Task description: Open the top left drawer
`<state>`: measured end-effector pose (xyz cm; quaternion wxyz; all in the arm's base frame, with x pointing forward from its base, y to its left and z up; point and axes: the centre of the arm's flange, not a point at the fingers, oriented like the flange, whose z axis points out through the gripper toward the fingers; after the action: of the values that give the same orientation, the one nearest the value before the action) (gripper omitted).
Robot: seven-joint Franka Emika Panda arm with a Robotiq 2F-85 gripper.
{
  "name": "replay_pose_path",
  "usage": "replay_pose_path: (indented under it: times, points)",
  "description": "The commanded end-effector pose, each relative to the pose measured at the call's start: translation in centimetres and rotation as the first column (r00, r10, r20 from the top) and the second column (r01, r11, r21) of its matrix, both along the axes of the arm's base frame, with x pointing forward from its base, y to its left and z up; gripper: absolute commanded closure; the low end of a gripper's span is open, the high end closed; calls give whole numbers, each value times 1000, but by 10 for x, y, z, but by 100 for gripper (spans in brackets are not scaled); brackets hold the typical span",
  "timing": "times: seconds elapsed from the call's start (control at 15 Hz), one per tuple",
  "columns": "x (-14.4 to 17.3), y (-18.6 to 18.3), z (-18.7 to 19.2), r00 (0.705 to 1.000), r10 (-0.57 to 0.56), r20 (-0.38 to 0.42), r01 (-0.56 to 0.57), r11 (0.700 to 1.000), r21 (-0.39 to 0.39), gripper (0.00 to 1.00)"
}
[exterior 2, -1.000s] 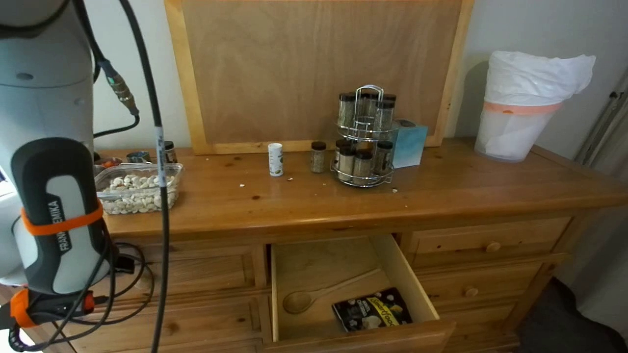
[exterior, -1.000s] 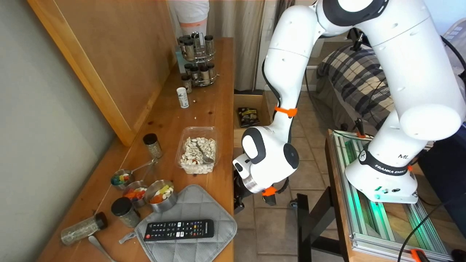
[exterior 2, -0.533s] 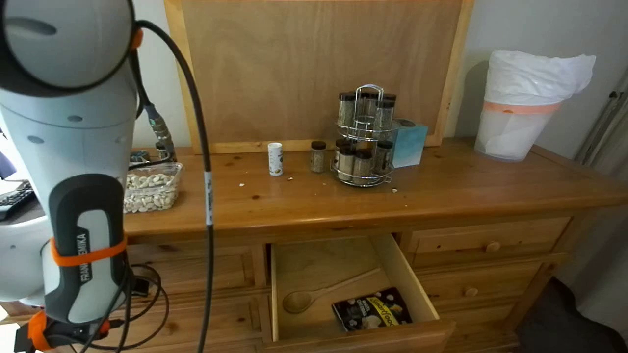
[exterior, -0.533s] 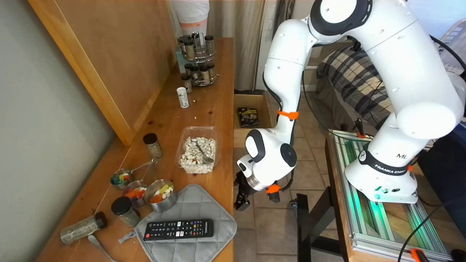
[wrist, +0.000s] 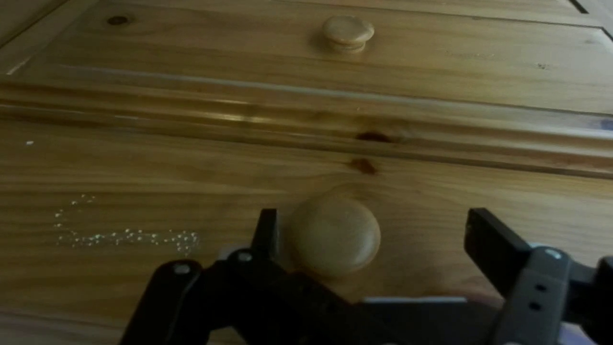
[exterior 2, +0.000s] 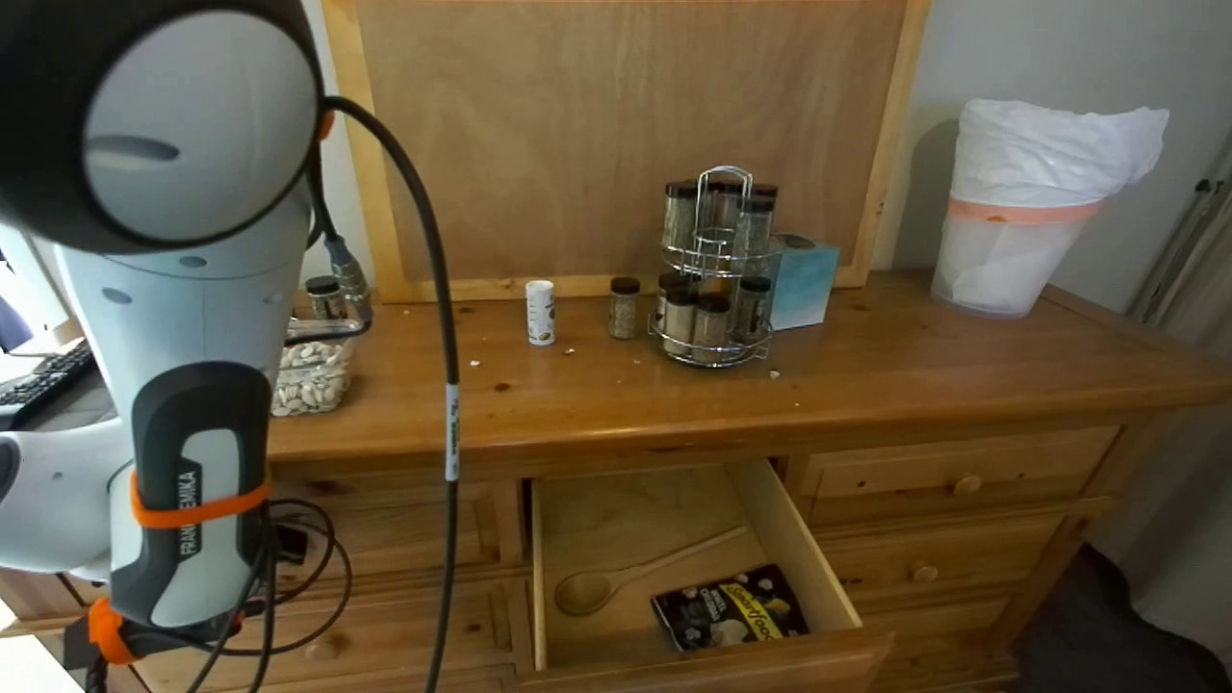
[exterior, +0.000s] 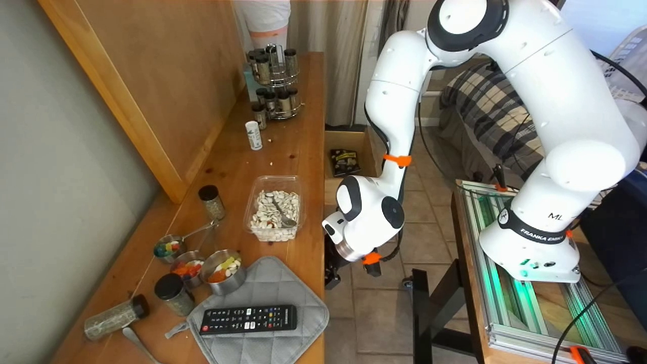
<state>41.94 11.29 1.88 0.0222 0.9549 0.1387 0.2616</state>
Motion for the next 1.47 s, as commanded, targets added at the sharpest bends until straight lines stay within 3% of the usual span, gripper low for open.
replay_pose_path:
  times: [0.0,0.47,0.53,0.6,0.8,1.13,1.4]
  points:
    - [-9,-17,-26,999,18,34,-18,1000,22,0]
    - [-7,-19,-32,1000,16,25,-17,1000,23,0]
    - [-7,-19,-32,999,13,37,-14,1000,20,5]
    - [-6,-20,-31,999,10,48,-10,1000,16,26]
    - [-7,-20,-32,1000,-2,25,2,1000,8,36]
    - [-7,-26,-34,1000,-20,18,20,1000,-1,73]
    - [-7,-24,-30,999,-21,24,21,1000,8,76]
